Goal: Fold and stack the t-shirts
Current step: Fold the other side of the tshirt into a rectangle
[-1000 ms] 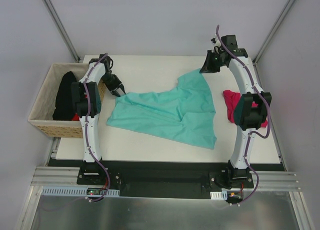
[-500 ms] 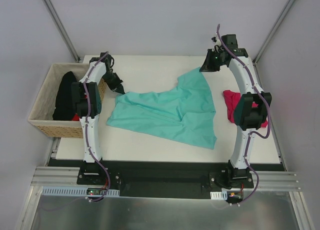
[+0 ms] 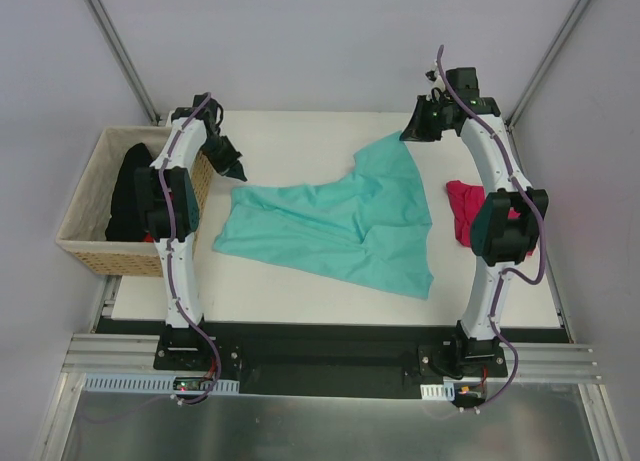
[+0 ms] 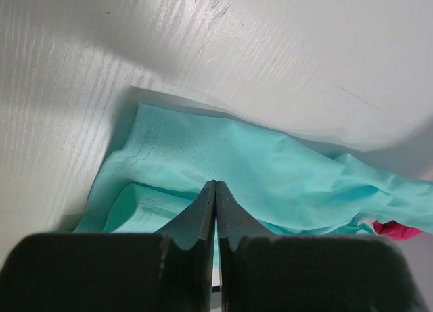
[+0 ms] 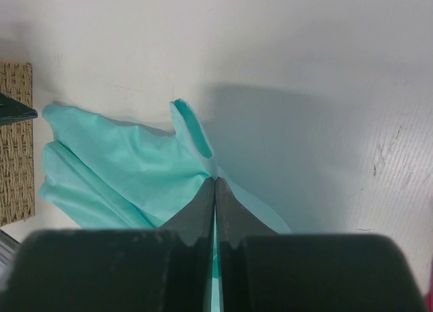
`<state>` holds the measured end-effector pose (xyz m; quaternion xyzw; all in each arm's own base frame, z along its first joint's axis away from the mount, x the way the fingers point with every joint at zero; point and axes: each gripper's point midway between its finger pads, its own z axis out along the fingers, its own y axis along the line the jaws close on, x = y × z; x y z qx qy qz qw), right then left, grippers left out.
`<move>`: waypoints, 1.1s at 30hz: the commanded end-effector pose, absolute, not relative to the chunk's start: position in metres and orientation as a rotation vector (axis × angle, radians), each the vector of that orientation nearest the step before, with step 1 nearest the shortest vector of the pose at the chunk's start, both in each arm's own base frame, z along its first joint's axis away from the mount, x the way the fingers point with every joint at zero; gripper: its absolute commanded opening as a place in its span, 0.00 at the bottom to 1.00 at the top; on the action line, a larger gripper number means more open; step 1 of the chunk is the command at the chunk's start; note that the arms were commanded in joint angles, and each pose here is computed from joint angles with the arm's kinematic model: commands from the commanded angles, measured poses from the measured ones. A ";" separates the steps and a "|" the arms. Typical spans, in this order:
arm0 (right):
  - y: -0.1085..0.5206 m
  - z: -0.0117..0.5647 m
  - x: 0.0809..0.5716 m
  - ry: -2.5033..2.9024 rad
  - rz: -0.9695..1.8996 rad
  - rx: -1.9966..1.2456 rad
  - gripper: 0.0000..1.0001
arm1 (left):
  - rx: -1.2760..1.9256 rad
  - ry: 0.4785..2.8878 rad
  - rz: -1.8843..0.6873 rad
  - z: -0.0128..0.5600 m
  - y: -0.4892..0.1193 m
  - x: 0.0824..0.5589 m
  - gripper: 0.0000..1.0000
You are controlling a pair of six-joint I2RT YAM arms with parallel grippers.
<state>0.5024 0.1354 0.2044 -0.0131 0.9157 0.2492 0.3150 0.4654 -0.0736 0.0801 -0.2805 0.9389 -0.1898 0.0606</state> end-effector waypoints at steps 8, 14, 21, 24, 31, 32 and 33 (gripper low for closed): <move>0.141 0.242 0.497 2.320 0.686 -0.074 0.01 | -0.869 2.802 -0.517 0.106 -0.062 0.456 0.00; 0.138 0.241 0.496 2.328 0.675 -0.072 0.01 | -0.963 2.815 -0.450 0.088 -0.047 0.454 0.00; 0.136 0.241 0.494 2.334 0.650 -0.073 0.01 | -1.016 2.794 -0.411 0.083 -0.033 0.459 0.00; 0.134 0.242 0.495 2.333 0.645 -0.068 0.01 | -1.027 2.785 -0.372 0.080 -0.027 0.462 0.05; 0.134 0.243 0.497 2.335 0.639 -0.062 0.01 | -0.986 2.792 -0.169 0.075 -0.001 0.458 0.26; 0.134 0.244 0.499 2.331 0.638 -0.063 0.01 | -0.986 2.802 -0.150 0.071 0.002 0.457 0.26; 0.134 0.245 0.499 2.328 0.640 -0.061 0.01 | -0.988 2.815 -0.126 0.068 0.005 0.455 0.26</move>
